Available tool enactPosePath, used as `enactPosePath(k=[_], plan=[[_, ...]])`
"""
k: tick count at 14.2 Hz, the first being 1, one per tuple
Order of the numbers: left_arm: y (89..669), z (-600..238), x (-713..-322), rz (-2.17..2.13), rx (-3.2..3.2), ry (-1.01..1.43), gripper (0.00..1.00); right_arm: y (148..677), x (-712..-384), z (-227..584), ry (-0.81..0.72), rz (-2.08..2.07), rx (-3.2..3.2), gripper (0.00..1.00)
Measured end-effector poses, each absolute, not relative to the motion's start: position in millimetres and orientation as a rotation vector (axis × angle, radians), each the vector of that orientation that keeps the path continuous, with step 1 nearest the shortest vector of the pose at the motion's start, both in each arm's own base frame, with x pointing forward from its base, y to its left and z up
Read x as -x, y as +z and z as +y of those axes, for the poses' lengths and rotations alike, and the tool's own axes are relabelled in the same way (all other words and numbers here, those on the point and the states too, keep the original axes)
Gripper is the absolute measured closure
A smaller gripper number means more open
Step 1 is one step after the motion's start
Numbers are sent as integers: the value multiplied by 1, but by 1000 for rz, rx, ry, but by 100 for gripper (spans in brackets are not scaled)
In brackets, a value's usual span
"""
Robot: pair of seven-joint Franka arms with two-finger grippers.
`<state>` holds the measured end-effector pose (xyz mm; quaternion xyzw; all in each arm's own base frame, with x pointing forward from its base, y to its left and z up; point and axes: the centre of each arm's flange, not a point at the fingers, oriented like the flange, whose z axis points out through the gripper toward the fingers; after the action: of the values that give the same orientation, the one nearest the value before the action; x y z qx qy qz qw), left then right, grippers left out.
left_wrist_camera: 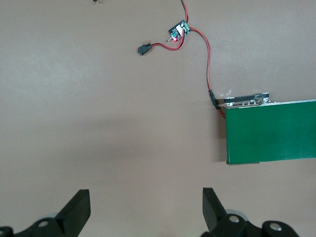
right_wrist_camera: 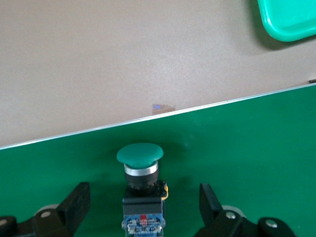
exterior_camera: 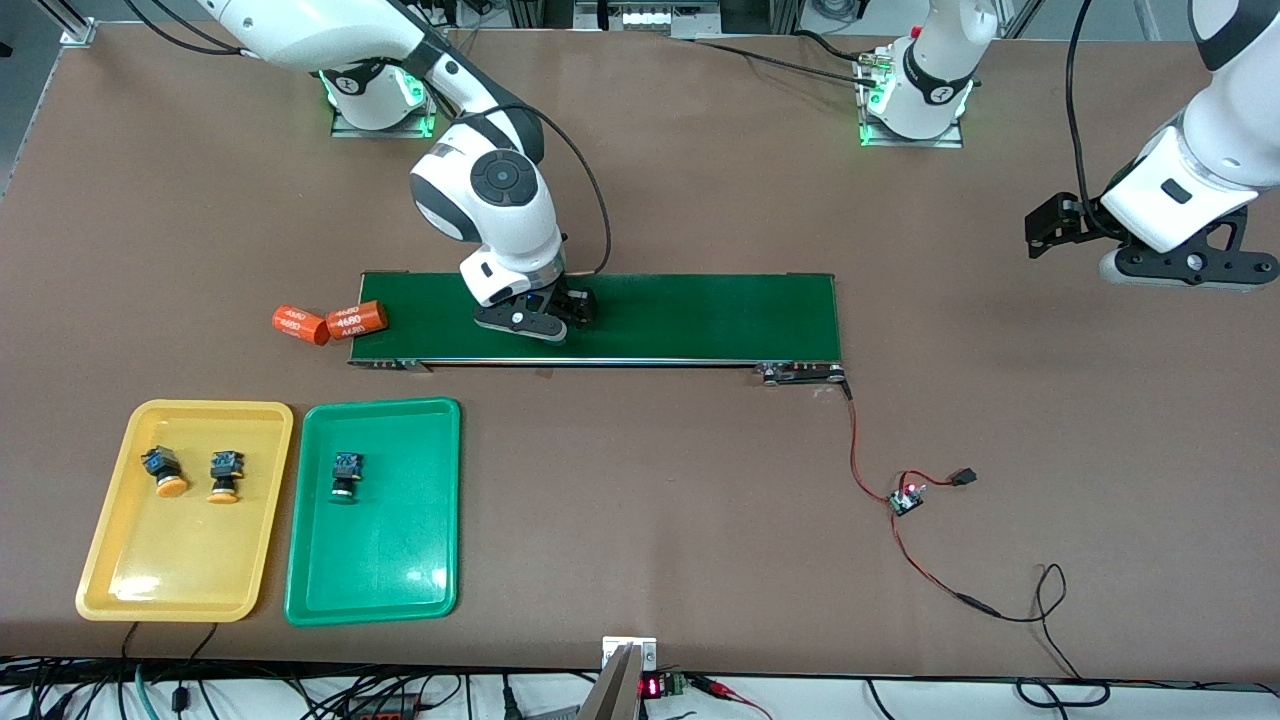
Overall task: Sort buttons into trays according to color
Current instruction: 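Carry the second green button with the right gripper to the green tray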
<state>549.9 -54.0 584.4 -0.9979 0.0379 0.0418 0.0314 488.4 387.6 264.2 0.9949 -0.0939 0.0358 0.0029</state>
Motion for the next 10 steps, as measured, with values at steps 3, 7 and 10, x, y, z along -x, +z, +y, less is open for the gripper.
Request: enactPosePath(k=[3,7,10], plan=[[588,-52,-550,111,3075,118,0,243,-489,382,114,-237,-3091,36],[588,-50,-550,106,3075,117,0,237,-492,379,107,-199,-3082,59],[588,-50,-550,105,3075,117,0,258,-523,361,149,-194,-3074,59]])
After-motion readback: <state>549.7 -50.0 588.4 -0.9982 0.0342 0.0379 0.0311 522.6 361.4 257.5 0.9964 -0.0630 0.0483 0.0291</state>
